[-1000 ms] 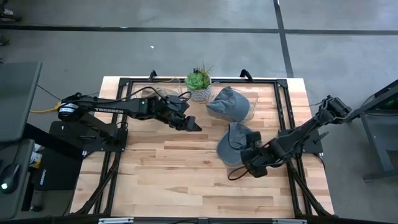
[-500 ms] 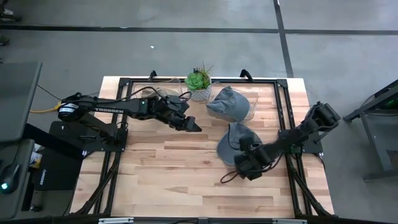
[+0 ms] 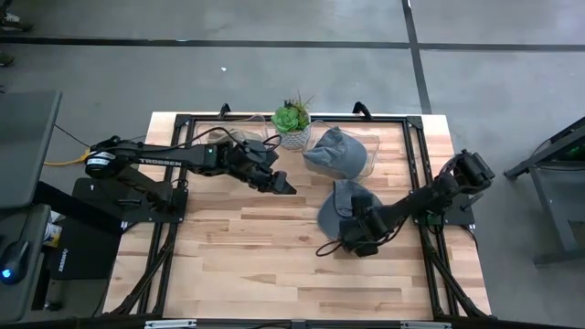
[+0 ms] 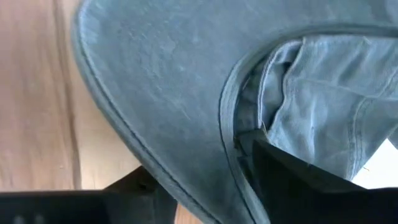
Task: Pick & Place hat
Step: Put the blue cap into the right transparent bin
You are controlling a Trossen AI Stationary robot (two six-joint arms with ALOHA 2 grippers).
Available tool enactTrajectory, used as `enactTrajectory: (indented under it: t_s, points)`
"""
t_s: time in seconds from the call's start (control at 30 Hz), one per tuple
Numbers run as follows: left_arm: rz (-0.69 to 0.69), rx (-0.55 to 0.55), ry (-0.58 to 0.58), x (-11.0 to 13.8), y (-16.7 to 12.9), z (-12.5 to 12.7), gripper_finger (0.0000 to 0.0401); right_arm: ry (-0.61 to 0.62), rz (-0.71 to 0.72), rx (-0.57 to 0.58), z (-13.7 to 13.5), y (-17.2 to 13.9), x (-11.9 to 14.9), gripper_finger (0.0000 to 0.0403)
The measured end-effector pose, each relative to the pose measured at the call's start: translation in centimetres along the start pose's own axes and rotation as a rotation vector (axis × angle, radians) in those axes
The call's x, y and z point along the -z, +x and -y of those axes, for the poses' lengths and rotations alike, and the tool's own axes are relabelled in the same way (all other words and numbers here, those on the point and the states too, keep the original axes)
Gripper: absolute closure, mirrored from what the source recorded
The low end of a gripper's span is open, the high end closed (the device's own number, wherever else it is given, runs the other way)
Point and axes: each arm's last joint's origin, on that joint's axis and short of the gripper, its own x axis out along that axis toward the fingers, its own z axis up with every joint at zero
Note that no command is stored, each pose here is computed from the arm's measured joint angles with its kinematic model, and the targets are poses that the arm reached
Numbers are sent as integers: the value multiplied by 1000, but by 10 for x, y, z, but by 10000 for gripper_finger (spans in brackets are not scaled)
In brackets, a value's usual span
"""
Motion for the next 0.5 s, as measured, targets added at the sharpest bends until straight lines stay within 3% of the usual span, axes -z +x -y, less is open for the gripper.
enactTrajectory:
  t_s: [0.23, 0.5]
  points:
    - [-2, 1, -4, 0, 0, 0, 98, 47, -11, -7, 6, 2, -2, 254]
    - [-4, 2, -8, 0, 0, 0, 98, 21, -7, 5, 7, 2, -2, 229]
